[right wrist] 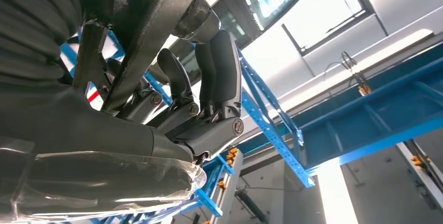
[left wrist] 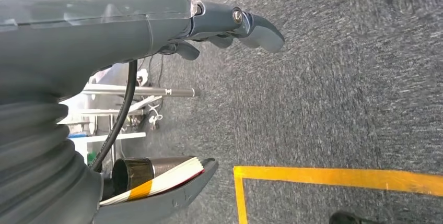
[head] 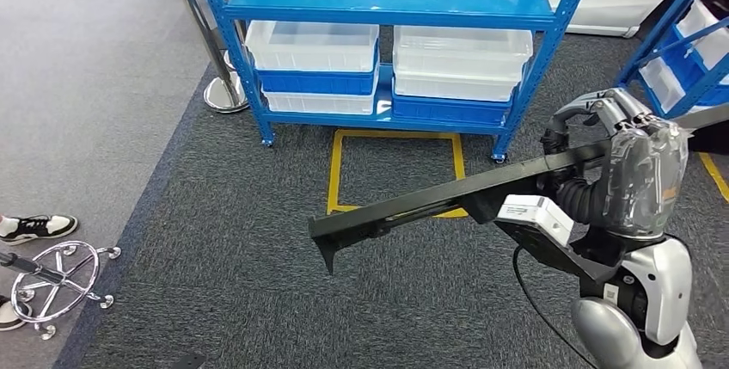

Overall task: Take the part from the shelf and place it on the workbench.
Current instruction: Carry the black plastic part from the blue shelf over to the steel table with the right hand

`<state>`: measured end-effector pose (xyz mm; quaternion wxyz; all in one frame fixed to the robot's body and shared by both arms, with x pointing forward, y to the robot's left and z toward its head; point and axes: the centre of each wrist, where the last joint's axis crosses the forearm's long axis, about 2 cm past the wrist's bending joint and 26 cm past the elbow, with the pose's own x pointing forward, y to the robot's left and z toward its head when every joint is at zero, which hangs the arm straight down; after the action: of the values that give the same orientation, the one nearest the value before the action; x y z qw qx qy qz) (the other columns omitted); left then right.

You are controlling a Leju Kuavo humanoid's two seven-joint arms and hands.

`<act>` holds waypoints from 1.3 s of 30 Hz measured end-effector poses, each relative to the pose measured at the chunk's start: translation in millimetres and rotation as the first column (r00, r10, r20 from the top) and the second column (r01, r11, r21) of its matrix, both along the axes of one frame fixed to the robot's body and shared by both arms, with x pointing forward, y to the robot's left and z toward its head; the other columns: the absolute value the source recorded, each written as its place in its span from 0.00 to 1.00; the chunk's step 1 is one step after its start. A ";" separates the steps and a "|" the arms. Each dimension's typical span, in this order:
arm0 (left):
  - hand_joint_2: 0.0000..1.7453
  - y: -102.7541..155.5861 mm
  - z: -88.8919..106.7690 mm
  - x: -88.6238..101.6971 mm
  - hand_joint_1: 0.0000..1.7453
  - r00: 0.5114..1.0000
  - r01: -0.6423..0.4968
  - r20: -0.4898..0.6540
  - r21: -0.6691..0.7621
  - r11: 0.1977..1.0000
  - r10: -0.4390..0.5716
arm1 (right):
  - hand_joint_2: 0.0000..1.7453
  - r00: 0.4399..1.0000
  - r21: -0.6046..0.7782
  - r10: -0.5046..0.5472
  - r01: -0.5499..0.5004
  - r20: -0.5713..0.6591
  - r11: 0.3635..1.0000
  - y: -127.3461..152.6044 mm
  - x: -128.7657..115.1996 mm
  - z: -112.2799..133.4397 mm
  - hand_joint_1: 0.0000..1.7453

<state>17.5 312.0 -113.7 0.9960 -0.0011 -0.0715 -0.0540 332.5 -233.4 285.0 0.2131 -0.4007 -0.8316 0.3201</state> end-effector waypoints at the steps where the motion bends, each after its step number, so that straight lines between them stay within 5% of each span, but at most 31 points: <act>1: 1.00 0.4 0.0 -0.2 0.00 1.000 0.000 0.001 0.000 1.000 0.000 | 1.00 1.000 0.001 0.001 -0.001 -0.001 1.000 0.5 0.1 -0.2 1.00; 39: 1.00 -1.1 -0.3 -5.2 0.00 1.000 -0.027 -0.015 -0.020 0.999 0.027 | 1.00 0.997 -0.032 -0.056 0.054 -0.062 0.998 -14.1 -1.8 -15.8 1.00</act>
<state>12.2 311.0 -114.0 0.9971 -0.0106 -0.0647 -0.0397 330.6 -247.4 269.2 0.2416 -0.4163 -0.8083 0.3390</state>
